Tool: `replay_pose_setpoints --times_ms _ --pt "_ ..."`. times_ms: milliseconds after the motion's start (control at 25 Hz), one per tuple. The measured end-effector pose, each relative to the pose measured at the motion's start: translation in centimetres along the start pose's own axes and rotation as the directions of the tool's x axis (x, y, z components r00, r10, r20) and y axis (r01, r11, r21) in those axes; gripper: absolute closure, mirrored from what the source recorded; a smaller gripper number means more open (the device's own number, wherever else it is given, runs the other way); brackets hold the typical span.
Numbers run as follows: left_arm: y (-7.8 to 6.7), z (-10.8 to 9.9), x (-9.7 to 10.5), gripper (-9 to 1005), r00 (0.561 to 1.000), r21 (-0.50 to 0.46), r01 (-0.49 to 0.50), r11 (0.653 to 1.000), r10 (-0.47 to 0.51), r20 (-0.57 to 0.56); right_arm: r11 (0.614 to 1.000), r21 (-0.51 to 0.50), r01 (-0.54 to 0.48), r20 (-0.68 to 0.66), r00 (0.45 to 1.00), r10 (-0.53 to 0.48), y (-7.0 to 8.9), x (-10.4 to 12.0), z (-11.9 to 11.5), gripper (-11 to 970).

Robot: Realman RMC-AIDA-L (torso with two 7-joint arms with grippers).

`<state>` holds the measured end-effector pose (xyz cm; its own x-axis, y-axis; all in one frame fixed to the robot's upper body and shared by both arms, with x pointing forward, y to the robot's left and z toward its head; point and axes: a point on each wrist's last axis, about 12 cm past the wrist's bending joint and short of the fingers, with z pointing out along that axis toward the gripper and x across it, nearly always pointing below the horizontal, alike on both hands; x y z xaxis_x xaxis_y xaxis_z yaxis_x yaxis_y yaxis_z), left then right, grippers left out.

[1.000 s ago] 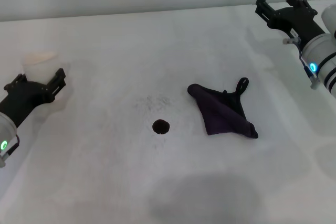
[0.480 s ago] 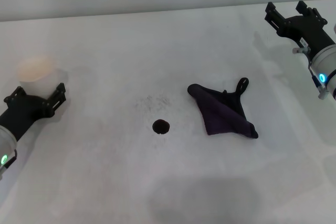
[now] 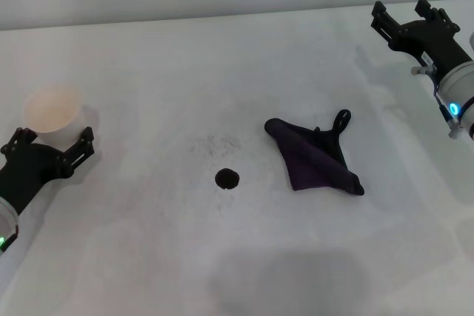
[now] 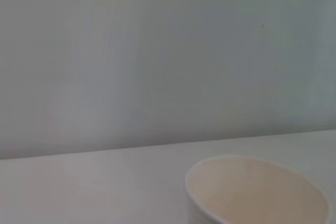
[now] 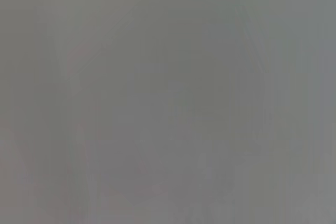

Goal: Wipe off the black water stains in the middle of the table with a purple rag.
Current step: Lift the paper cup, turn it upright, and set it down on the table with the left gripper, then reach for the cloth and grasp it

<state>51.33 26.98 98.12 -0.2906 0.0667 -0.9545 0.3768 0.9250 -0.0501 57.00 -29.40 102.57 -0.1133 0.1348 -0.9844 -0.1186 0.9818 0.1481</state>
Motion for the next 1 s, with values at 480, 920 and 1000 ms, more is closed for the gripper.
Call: replay_pose_setpoints --times_ms 480,920,1000 --pt "0.2 -1.8 0.9 103 0.999 -0.011 0.025 1.0 -0.025 0.026 1.0 0.006 0.019 0.022 1.0 -0.02 -0.5 -0.6 0.2 93" --pt "0.4 -6.7 1.0 101 0.942 -0.004 0.22 0.976 -0.211 0.263 0.998 -0.028 -0.061 0.04 0.997 0.062 -0.4 -1.1 0.5 93" --pt "0.7 -7.6 0.9 101 0.908 -0.006 0.291 0.957 -0.274 0.317 0.995 -0.072 -0.075 0.026 0.997 0.077 -0.3 -1.4 0.8 93"
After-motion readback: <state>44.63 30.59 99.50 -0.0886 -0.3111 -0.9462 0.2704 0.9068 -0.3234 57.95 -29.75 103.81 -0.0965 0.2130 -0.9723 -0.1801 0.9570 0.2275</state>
